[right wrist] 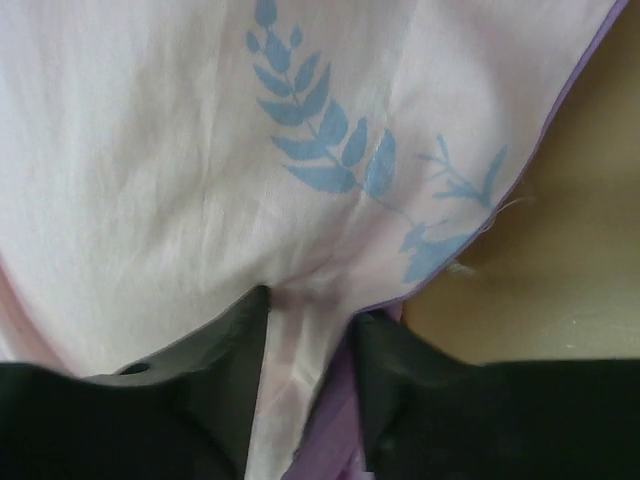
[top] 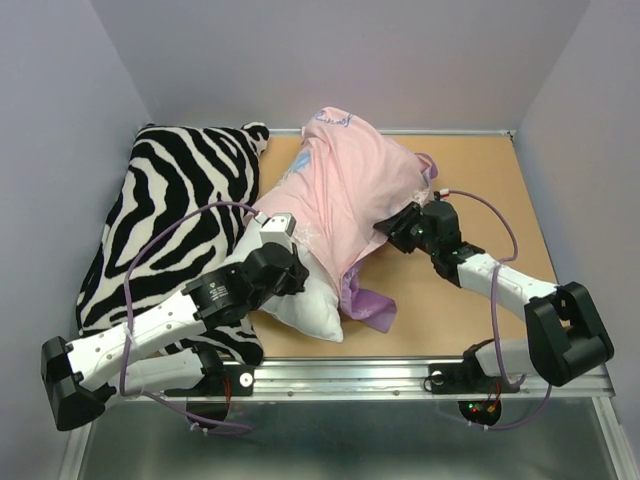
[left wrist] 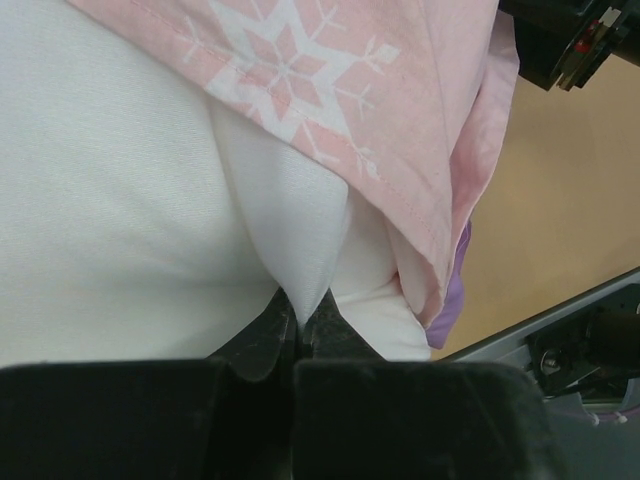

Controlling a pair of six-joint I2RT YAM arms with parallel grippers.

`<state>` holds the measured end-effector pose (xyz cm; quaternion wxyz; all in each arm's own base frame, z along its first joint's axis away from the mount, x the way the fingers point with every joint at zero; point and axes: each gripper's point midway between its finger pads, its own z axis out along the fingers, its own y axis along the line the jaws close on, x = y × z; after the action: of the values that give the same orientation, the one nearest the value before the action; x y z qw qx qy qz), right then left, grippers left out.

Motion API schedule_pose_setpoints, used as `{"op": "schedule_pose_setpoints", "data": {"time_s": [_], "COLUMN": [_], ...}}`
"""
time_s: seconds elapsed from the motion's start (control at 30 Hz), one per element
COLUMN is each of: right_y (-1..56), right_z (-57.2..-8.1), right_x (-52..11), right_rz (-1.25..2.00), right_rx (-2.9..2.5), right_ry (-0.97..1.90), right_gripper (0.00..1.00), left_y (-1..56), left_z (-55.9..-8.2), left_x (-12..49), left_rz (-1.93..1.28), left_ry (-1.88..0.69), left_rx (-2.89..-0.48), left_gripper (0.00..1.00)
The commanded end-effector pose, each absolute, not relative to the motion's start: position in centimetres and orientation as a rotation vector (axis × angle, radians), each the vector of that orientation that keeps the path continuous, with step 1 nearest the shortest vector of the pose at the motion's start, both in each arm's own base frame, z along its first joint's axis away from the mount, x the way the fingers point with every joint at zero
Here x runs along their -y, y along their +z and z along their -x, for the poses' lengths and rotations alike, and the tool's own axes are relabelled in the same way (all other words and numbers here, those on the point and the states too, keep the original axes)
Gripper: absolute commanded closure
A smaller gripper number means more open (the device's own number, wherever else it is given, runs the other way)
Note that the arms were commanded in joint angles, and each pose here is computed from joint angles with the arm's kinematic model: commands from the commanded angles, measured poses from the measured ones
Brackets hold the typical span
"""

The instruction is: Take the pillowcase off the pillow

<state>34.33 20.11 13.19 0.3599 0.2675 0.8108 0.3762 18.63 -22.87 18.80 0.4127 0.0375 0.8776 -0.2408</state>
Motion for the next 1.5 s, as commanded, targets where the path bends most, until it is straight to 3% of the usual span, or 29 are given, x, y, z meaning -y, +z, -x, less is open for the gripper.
{"op": "schedule_pose_setpoints", "data": {"time_s": [0.0,0.03,0.1,0.43,0.67,0.93,1.47], "right_y": [15.0,15.3,17.2,22.7,25.3,33.2,35.8], "right_z": [-36.4,-37.2,-38.9,-46.2,-47.3,-47.0,-46.7], "right_x": [-19.1,-18.2,-17.2,-1.6,7.2,14.7,18.3], "right_rz": [-0.701,-0.718,-0.718,-0.927,-1.098,-1.161,-1.186], "right_rx": [-1.988,-1.968,-1.925,-1.758,-1.658,-1.505,-1.464], "right_ry": [0.987,0.974,0.972,0.612,0.530,0.448,0.475], "right_gripper": [0.70,0.88,0.99,0.99,0.99,0.99,0.99], "left_y": [23.6,24.3,24.6,25.8,28.2,32.7,47.5], "left_z": [-18.5,-18.5,-18.3,-16.9,-16.2,-16.8,-15.0], "left_x": [23.0,22.9,22.3,19.8,17.4,14.5,1.8], "left_rz": [-0.099,-0.097,-0.110,-0.084,-0.023,0.095,0.406], "left_ry": [-0.702,-0.706,-0.684,-0.692,-0.689,-0.666,-0.626], "left_rx": [-2.107,-2.097,-2.103,-2.099,-2.058,-1.940,-1.550], "left_gripper": [1.00,1.00,1.00,1.00,1.00,1.00,1.00]}}
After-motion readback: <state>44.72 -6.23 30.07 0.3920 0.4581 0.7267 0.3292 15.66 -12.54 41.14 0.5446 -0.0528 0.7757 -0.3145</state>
